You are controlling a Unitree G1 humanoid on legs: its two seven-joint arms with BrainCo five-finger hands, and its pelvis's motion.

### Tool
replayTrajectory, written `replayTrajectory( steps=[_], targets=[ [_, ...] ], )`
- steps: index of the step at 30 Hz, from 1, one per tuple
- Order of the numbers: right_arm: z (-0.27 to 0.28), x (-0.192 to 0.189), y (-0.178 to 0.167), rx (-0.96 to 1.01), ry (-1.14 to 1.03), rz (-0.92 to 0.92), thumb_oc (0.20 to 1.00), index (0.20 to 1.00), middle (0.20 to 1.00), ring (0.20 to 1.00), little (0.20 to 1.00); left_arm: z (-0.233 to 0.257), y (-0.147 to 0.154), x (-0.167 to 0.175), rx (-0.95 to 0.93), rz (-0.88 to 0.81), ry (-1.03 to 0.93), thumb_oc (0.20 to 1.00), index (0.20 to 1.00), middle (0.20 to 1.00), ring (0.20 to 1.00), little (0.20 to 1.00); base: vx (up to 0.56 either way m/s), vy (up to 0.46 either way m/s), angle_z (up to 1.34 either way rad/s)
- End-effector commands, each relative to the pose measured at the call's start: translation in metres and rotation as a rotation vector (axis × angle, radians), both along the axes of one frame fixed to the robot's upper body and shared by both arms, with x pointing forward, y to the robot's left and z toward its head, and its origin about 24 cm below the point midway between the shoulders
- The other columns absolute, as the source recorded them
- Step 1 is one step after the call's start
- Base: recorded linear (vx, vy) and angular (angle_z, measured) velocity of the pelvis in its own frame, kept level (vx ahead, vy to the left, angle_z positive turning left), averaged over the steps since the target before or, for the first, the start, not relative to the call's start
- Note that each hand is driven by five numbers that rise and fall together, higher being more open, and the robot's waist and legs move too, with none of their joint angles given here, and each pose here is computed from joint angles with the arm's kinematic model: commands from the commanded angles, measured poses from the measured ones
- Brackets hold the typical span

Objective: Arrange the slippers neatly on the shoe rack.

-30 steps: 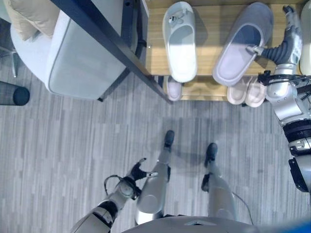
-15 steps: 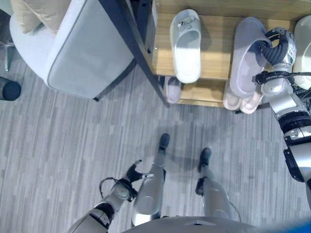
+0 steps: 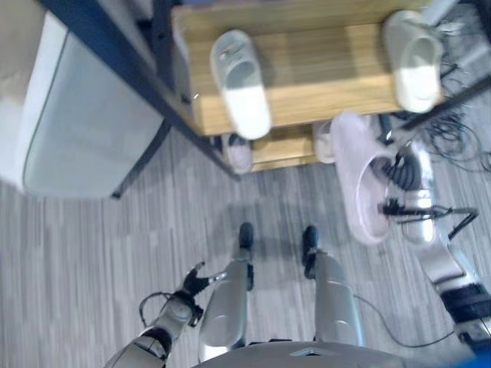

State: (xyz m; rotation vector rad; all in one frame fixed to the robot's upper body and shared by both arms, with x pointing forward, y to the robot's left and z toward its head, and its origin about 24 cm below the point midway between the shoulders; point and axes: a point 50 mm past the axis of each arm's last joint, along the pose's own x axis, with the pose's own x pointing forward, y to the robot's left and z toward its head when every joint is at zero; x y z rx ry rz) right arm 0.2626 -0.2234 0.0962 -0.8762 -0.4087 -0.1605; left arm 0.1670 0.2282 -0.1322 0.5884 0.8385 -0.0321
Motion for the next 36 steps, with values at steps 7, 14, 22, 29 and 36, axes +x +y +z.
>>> replayTrajectory(
  steps=[7, 14, 22, 29, 36],
  targets=[
    [0.006, 0.001, -0.003, -0.07, 0.005, 0.082, 0.2, 0.2, 0.2, 0.2, 0.2, 0.005, -0.006, 0.001, -0.087, 0.08, -0.09, 1.0, 1.0, 1.0, 1.0, 1.0, 0.1, -0.228, 0.28],
    [0.009, 0.012, -0.002, -0.054, -0.021, 0.056, 0.2, 0.2, 0.2, 0.2, 0.2, 0.033, -0.009, 0.04, -0.093, 0.083, -0.29, 1.0, 1.0, 1.0, 1.0, 1.0, 0.15, -0.076, 0.77],
    [0.007, 0.024, 0.014, -0.066, -0.017, 0.099, 0.2, 0.2, 0.2, 0.2, 0.2, 0.026, 0.018, 0.032, 0.01, 0.212, -0.234, 1.0, 1.0, 1.0, 1.0, 1.0, 0.18, 0.199, -0.26],
    [-0.02, 0.016, 0.026, -0.02, 0.085, 0.135, 0.2, 0.2, 0.2, 0.2, 0.2, 0.028, 0.034, 0.023, 0.059, 0.265, -0.253, 1.0, 1.0, 1.0, 1.0, 1.0, 0.15, 0.062, 0.01],
    [-0.032, 0.019, 0.024, -0.006, 0.113, 0.096, 0.2, 0.2, 0.2, 0.2, 0.2, 0.058, 0.023, 0.06, 0.035, 0.234, -0.468, 1.0, 1.0, 1.0, 1.0, 1.0, 0.15, -0.316, 0.32]
  ],
)
